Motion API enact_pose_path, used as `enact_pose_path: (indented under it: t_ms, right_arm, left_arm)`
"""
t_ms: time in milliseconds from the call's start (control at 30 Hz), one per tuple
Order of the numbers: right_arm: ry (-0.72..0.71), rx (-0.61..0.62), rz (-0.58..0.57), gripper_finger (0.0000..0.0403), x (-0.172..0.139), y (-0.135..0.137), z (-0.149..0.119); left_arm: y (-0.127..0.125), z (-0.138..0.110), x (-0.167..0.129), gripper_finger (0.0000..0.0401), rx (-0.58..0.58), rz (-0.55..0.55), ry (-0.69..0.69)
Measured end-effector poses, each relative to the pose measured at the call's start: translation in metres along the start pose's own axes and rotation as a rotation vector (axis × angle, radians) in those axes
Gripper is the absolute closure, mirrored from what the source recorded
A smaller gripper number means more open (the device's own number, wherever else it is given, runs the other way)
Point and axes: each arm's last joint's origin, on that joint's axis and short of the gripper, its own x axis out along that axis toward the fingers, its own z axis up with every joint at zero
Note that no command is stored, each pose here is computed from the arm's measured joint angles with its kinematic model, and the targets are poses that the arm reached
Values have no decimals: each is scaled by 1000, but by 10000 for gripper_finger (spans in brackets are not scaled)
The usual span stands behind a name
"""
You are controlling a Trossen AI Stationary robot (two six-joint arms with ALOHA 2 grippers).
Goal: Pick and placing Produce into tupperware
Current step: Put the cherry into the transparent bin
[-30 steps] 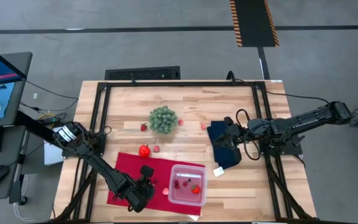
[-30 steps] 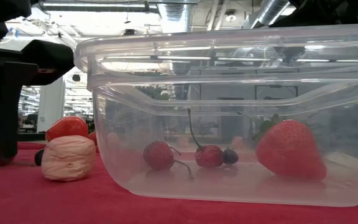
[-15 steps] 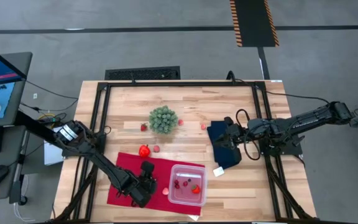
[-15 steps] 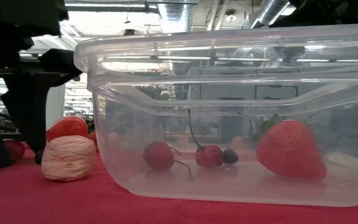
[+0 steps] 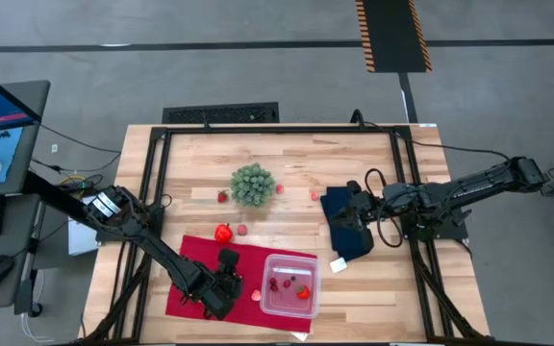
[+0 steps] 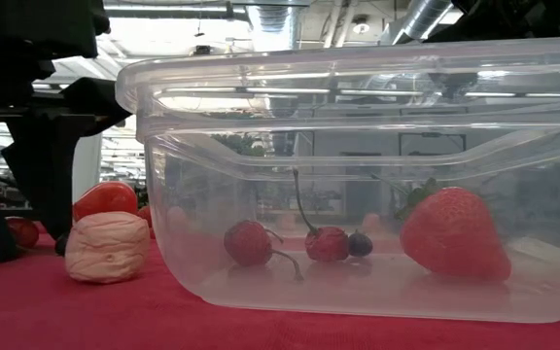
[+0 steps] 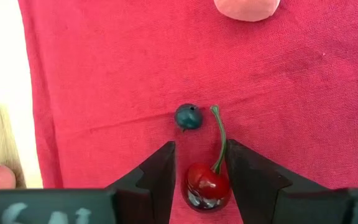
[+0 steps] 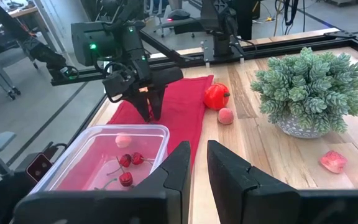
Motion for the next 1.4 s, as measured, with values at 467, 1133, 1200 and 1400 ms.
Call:
enact_pose_path:
  t_ms: [467,1133,1200,1400]
  right_arm:
    - [0,0,0,326,0,0,0]
    - [7,0,-2,326,1,0,-1]
    - [14,0,-3,326,2,0,-2]
    - [17,0,-4,326,2,-1,-2]
  left_arm:
    - [0,0,0,355,3,9,0]
    - [0,-1,0,400,9,12,2]
    - [0,-1,0,401,10,13,0]
    - [-2,11,-9,401,25,84,-63]
